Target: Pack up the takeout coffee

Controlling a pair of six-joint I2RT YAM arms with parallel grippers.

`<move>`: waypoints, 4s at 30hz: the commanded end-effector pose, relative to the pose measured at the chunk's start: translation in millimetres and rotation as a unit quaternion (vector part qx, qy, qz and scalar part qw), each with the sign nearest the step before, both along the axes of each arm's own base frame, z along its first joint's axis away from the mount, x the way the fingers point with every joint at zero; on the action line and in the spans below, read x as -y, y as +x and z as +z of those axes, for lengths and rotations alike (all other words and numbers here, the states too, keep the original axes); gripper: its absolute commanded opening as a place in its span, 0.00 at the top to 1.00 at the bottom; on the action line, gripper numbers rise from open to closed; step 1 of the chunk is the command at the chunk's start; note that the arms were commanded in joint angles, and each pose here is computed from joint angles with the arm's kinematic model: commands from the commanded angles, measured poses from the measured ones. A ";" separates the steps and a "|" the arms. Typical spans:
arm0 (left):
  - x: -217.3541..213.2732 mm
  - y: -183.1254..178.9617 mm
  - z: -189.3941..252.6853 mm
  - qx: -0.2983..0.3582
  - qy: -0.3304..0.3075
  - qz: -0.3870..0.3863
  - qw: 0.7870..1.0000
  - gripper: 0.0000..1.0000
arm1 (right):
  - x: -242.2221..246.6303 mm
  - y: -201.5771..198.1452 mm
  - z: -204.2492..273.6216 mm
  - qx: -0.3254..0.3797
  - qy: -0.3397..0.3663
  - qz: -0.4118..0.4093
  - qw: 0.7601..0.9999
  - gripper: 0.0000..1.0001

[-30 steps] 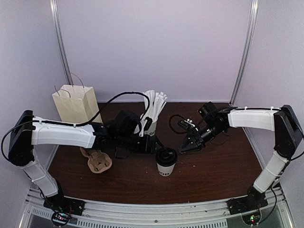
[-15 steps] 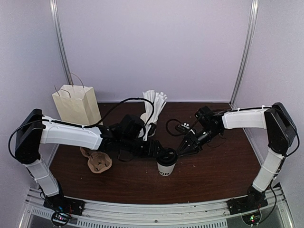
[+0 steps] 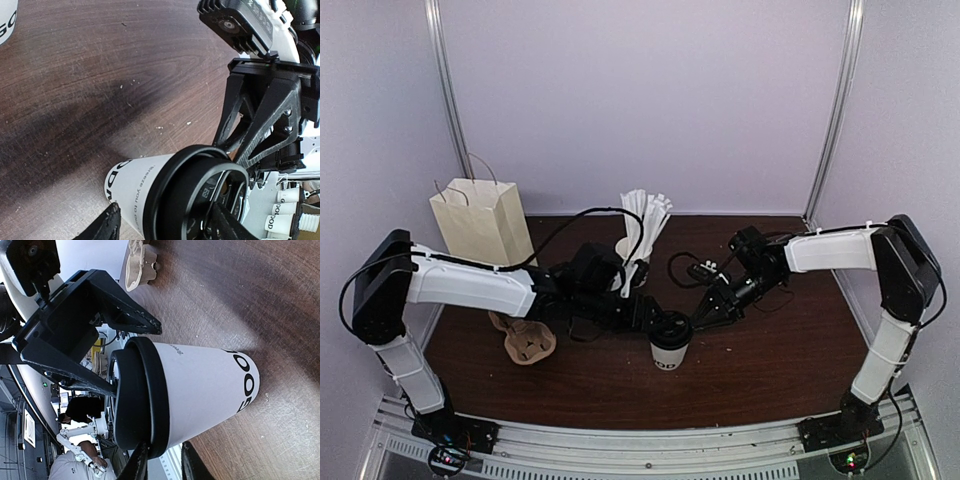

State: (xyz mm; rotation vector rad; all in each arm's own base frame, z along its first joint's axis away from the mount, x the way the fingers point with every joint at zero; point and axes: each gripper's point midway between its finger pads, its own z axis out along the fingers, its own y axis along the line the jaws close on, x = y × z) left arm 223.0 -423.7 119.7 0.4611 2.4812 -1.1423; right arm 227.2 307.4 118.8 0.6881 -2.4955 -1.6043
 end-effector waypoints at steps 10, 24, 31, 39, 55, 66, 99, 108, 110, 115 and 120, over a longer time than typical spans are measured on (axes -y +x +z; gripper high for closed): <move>-32.5 -17.1 -88.9 -0.056 0.077 0.012 0.995 0.40 | 46.9 -9.0 -102.9 -0.009 -0.219 0.018 0.976 0.79; -9.0 -1.6 4.8 0.067 -0.002 -0.039 0.997 0.33 | 22.3 12.6 28.4 0.148 -0.063 0.030 0.987 0.63; -0.2 6.8 55.9 0.123 -0.046 -0.043 0.990 0.25 | 30.3 1.8 57.4 0.201 -0.040 0.038 0.978 0.51; -20.4 18.8 52.9 0.120 0.009 0.003 0.993 0.33 | 29.8 -20.7 42.1 0.165 -0.003 0.011 0.986 0.63; -15.1 43.3 34.2 0.082 -0.024 0.060 0.995 0.51 | -3.4 -28.1 20.7 0.110 0.017 0.024 0.993 0.57; -9.2 42.0 9.2 0.051 -0.020 0.051 0.997 0.60 | -15.6 -34.0 8.9 0.092 0.012 0.045 0.995 0.57; -48.4 21.2 -32.2 0.019 0.025 0.077 0.997 0.66 | 14.9 -17.7 -83.6 0.072 -0.188 0.063 0.978 0.56; -50.3 27.1 29.8 0.104 -0.057 0.083 0.989 0.53 | 7.6 -9.7 -59.7 0.099 -0.159 0.070 0.980 0.55; -42.9 25.6 31.4 0.099 -0.064 0.069 0.991 0.53 | 8.7 -6.9 -58.5 0.102 -0.159 0.069 0.980 0.55; -32.9 25.5 20.6 0.081 -0.062 0.061 0.993 0.54 | 8.0 -2.6 -56.8 0.098 -0.157 0.069 0.980 0.56; -28.1 25.9 15.9 0.071 -0.065 0.057 0.994 0.55 | 7.4 -2.6 -57.2 0.096 -0.157 0.069 0.981 0.55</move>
